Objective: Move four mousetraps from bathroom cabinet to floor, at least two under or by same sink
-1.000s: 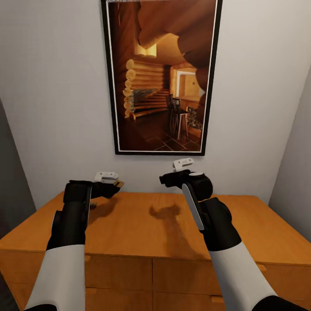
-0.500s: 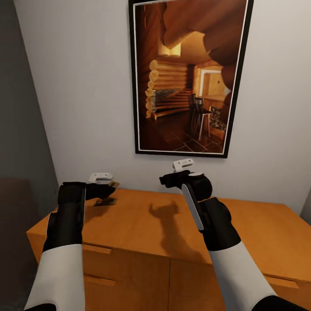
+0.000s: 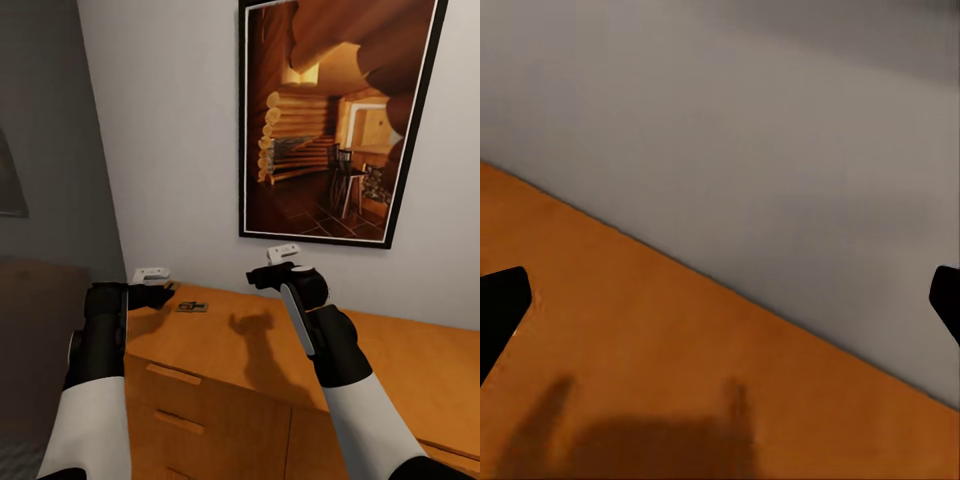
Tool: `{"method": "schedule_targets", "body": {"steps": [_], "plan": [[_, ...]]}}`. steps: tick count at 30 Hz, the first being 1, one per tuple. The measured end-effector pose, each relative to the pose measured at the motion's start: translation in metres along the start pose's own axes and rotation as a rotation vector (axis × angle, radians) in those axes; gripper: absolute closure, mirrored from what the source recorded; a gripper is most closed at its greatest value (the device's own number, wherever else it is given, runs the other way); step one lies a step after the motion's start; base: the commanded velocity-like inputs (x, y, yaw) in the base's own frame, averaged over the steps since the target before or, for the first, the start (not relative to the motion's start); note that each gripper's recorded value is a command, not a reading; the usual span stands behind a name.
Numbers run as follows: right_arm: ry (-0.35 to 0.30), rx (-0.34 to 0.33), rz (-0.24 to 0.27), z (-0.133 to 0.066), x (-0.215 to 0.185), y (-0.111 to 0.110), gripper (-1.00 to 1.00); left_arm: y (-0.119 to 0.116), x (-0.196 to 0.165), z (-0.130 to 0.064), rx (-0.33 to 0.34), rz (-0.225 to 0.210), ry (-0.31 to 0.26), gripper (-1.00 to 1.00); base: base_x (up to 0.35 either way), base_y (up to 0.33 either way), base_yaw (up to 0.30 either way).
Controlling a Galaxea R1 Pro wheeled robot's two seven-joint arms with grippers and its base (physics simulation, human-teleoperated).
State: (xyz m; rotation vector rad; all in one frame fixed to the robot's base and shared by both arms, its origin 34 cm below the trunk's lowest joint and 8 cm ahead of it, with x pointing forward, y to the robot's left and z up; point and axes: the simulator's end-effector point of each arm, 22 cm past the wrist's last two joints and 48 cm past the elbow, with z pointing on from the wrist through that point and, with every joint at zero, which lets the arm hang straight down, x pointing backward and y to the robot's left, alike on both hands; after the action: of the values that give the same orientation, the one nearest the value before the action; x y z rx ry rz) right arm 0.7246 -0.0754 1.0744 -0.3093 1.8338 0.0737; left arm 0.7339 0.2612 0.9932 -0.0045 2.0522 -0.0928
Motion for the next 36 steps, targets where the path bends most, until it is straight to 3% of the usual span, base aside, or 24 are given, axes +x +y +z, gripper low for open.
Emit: {"method": "schedule_targets", "body": {"steps": [8, 19, 27, 36], "plan": [[-0.048, -0.010, 0.012, -0.011, -0.017, 0.000, -1.00, 0.013, 0.007, 0.001, -0.007, -0.052, 0.007, 1.00, 0.000, 0.000, 0.079], [-0.055, 0.007, 0.003, -0.013, -0.019, -0.003, -1.00, 0.013, 0.007, 0.001, 0.000, -0.062, 0.005, 1.00, 0.000, 0.000, 0.007], [-0.062, -0.011, -0.033, -0.015, -0.021, 0.012, -1.00, 0.009, 0.006, 0.002, 0.015, -0.064, 0.004, 1.00, 0.000, 0.000, 0.000], [-0.062, -0.016, -0.040, -0.015, -0.020, 0.015, -1.00, 0.005, 0.005, 0.002, 0.034, -0.074, -0.002, 1.00, 0.000, 0.000, 0.000]]}}
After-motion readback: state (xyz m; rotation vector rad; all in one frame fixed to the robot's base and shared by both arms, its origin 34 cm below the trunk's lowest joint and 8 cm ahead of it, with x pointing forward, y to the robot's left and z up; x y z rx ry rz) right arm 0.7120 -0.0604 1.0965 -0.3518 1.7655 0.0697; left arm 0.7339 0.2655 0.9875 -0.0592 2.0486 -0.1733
